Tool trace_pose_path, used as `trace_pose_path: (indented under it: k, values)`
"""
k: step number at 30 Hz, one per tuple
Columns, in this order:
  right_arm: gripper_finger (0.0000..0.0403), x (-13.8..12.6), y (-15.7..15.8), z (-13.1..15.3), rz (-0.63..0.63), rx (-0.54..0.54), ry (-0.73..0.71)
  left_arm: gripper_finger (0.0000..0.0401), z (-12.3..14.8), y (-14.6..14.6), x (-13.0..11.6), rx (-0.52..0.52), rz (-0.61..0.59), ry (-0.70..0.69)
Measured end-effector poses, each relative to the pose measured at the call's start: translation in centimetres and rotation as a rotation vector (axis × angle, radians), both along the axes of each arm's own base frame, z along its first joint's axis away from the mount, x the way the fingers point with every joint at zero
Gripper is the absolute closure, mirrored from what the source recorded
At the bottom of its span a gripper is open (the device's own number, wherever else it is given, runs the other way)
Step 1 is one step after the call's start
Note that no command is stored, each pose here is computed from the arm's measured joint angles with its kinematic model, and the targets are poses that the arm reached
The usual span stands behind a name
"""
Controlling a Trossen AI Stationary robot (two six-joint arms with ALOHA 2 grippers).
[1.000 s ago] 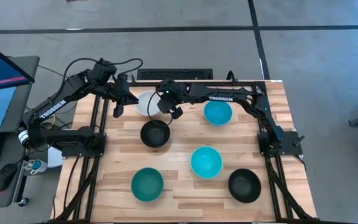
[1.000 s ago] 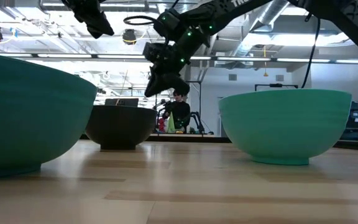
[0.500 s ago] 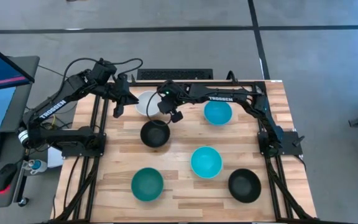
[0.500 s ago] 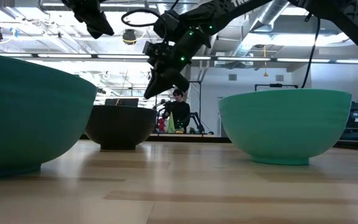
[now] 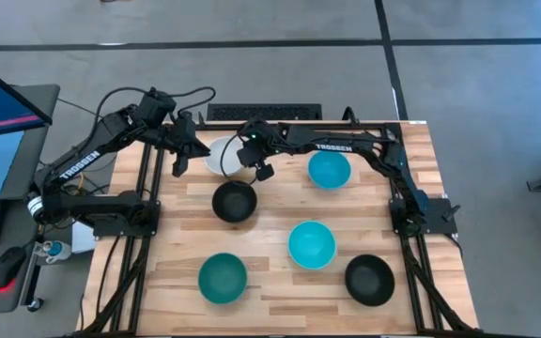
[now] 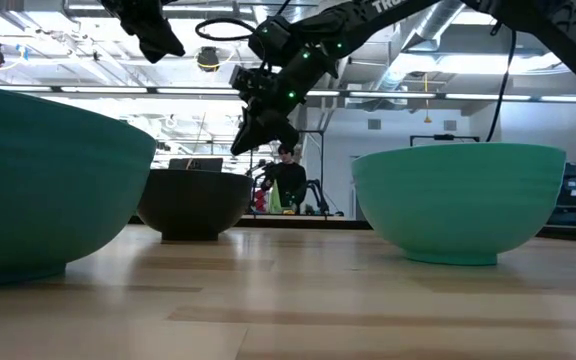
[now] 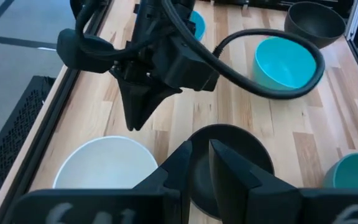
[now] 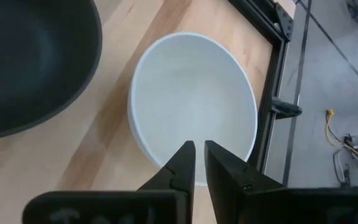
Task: Nest bowls inside each other
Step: Stack the black bowl on the blue bowl
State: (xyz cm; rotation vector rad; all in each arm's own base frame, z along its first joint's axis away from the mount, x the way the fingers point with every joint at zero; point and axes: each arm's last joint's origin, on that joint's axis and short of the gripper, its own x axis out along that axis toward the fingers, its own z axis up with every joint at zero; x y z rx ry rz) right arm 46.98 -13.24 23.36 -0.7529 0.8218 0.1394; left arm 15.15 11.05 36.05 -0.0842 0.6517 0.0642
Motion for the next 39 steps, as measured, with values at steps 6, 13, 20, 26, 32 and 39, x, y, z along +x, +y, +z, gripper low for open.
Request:
trace_pose_path:
  k: [6, 13, 20, 26, 32, 39]
  values:
    - [0.0344, 0.7, 0.9, 0.4, -0.017, 0.026, -0.069, 0.0356, 0.0, 0.0, 0.0, 0.0, 0.003, -0.004]
    - [0.0344, 0.0, 2.6, -0.5, -0.029, 0.195, 0.049, 0.0356, 0.0, 0.0, 0.0, 0.008, -0.003, -0.003]
    - [0.0344, -2.7, 3.0, -2.2, -0.157, 0.328, 0.365, 0.0356, 0.0, 0.0, 0.0, 0.028, -0.018, -0.003]
    - [0.0344, -2.5, 3.7, -1.6, -0.159, 0.38, 0.337, 0.0356, 0.1, 0.0, 0.0, 0.034, -0.025, -0.006]
    - [0.0344, -1.8, 6.0, 0.2, -0.129, 0.386, 0.317, 0.0356, 0.1, 0.0, 0.0, 0.032, -0.029, -0.008]
    - [0.0344, -1.6, 7.8, 2.2, -0.114, 0.353, 0.318, 0.0356, 0.1, 0.0, 0.1, 0.024, -0.046, -0.017]
